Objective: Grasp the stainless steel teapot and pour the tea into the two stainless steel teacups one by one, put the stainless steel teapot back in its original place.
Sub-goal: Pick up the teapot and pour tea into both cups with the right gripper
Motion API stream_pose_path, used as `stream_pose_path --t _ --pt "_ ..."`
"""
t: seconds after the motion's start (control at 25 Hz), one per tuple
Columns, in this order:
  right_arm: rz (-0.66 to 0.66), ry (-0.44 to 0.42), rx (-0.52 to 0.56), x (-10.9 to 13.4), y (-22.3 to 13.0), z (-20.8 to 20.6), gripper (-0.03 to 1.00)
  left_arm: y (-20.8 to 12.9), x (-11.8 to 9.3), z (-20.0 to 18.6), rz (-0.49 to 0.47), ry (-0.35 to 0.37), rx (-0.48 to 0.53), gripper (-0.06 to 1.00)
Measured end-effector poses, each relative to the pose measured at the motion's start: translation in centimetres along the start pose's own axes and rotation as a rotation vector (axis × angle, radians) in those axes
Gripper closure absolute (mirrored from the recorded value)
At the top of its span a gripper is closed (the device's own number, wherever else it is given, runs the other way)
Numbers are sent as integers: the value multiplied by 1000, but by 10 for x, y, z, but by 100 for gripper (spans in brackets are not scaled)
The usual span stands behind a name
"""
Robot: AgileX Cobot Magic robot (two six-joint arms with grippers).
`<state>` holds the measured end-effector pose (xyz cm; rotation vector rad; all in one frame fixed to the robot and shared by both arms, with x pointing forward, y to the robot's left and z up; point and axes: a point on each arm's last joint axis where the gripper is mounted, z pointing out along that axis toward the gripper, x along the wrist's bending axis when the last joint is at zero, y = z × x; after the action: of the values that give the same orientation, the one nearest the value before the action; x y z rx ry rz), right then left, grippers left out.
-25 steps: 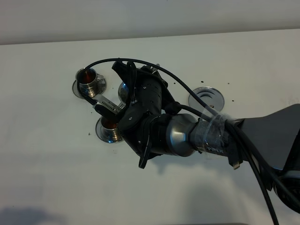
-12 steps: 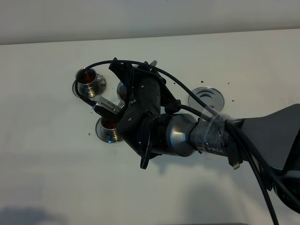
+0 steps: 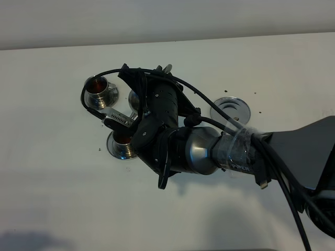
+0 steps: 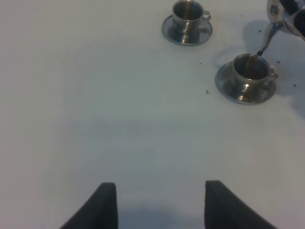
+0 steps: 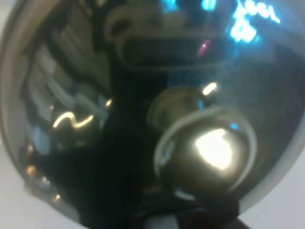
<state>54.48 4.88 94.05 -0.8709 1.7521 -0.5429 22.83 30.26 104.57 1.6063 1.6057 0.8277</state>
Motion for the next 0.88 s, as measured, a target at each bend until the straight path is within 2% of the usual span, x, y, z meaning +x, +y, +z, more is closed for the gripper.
stream_pose_path --t 0.88 --pt "-65 -32 1 -2 1 1 79 0 0 0 -1 0 0 49"
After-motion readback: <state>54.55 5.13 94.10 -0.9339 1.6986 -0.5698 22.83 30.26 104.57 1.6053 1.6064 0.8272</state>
